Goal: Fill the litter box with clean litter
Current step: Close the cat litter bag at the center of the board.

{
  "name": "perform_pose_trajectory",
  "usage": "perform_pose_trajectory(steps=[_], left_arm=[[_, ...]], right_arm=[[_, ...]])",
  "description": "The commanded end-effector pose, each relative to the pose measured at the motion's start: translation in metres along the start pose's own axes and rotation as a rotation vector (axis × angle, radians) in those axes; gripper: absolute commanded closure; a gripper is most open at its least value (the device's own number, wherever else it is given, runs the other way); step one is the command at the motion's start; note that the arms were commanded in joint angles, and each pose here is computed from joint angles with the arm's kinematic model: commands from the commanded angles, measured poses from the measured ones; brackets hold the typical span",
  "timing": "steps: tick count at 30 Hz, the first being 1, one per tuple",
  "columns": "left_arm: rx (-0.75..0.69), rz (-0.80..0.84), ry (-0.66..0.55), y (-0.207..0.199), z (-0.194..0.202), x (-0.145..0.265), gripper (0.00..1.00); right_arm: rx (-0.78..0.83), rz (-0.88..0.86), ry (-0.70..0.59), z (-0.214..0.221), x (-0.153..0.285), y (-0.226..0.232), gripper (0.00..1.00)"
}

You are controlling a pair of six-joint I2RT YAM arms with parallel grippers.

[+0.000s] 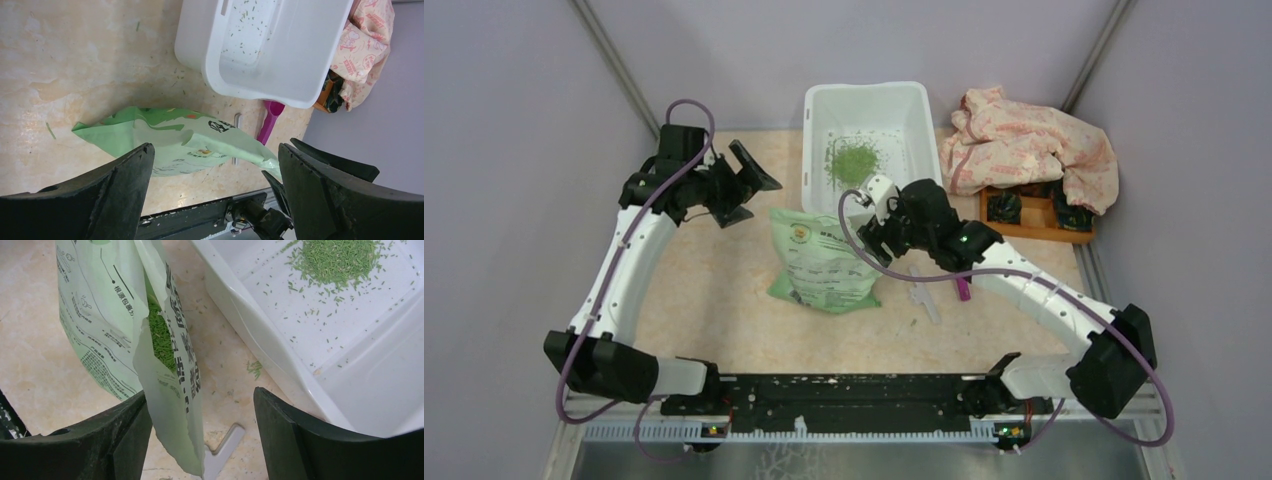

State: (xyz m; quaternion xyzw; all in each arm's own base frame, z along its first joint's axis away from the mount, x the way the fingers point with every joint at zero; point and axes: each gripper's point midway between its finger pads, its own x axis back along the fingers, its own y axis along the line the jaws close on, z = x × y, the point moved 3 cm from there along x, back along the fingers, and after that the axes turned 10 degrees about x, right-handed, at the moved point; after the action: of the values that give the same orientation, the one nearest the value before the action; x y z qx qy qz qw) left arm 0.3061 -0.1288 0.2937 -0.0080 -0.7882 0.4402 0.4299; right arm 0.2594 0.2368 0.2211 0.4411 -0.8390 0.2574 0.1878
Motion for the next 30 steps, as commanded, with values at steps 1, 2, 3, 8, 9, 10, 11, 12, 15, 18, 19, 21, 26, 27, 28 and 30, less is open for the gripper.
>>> perform_pose_trajectory(steps=[1, 2, 3, 8, 9, 10, 11, 12, 15, 18, 19, 21, 26, 27, 28, 30], left_arm=[[-0.014, 0.003, -0.008, 0.002, -0.003, -0.003, 0.02], [-0.014, 0.000, -0.005, 0.002, -0.003, -0.004, 0.02], [-0.014, 0.000, -0.005, 0.001, -0.004, -0.005, 0.02], [-0.014, -0.021, -0.002, 0.000, -0.008, -0.011, 0.02], [-0.014, -0.024, 0.003, 0.000, -0.009, -0.012, 0.02], [-0.013, -0.029, 0.004, 0.000, -0.009, -0.013, 0.02], [-0.011, -0.034, 0.002, 0.001, -0.010, -0.014, 0.02], [-0.008, -0.038, -0.003, 0.002, -0.011, -0.016, 0.02], [0.003, -0.038, 0.000, 0.003, -0.011, -0.022, 0.02], [0.024, -0.024, 0.033, 0.001, -0.009, -0.031, 0.02], [0.031, -0.018, 0.047, 0.000, -0.008, -0.033, 0.02], [0.039, -0.006, 0.066, -0.003, -0.007, -0.036, 0.02], [0.041, 0.019, 0.088, -0.005, -0.005, -0.042, 0.02], [0.039, 0.026, 0.092, -0.006, -0.005, -0.043, 0.02], [0.034, 0.035, 0.097, -0.007, -0.004, -0.044, 0.02], [0.028, 0.038, 0.100, -0.007, -0.003, -0.045, 0.02]], right_arm=[[0.043, 0.059, -0.095, -0.035, 0.001, -0.017, 0.30], [0.044, 0.056, -0.097, -0.036, 0.000, -0.017, 0.31], [0.046, 0.051, -0.099, -0.036, -0.002, -0.017, 0.31], [0.047, 0.050, -0.102, -0.035, -0.012, -0.017, 0.34], [0.046, 0.053, -0.103, -0.035, -0.013, -0.018, 0.34], [0.047, 0.056, -0.105, -0.035, -0.014, -0.018, 0.34], [0.047, 0.060, -0.107, -0.036, -0.015, -0.019, 0.34], [0.047, 0.062, -0.107, -0.036, -0.015, -0.019, 0.34], [0.048, 0.067, -0.116, -0.040, -0.017, -0.022, 0.35], [0.048, 0.057, -0.124, -0.044, -0.019, -0.021, 0.40], [0.052, 0.052, -0.119, -0.045, -0.020, -0.019, 0.42], [0.076, 0.053, -0.102, -0.042, -0.023, -0.015, 0.47], [0.136, 0.100, -0.071, -0.037, -0.024, -0.007, 0.59], [0.151, 0.123, -0.062, -0.036, -0.024, -0.007, 0.61], [0.166, 0.145, -0.058, -0.037, -0.023, -0.006, 0.64], [0.201, 0.189, -0.047, -0.036, -0.020, -0.002, 0.68]])
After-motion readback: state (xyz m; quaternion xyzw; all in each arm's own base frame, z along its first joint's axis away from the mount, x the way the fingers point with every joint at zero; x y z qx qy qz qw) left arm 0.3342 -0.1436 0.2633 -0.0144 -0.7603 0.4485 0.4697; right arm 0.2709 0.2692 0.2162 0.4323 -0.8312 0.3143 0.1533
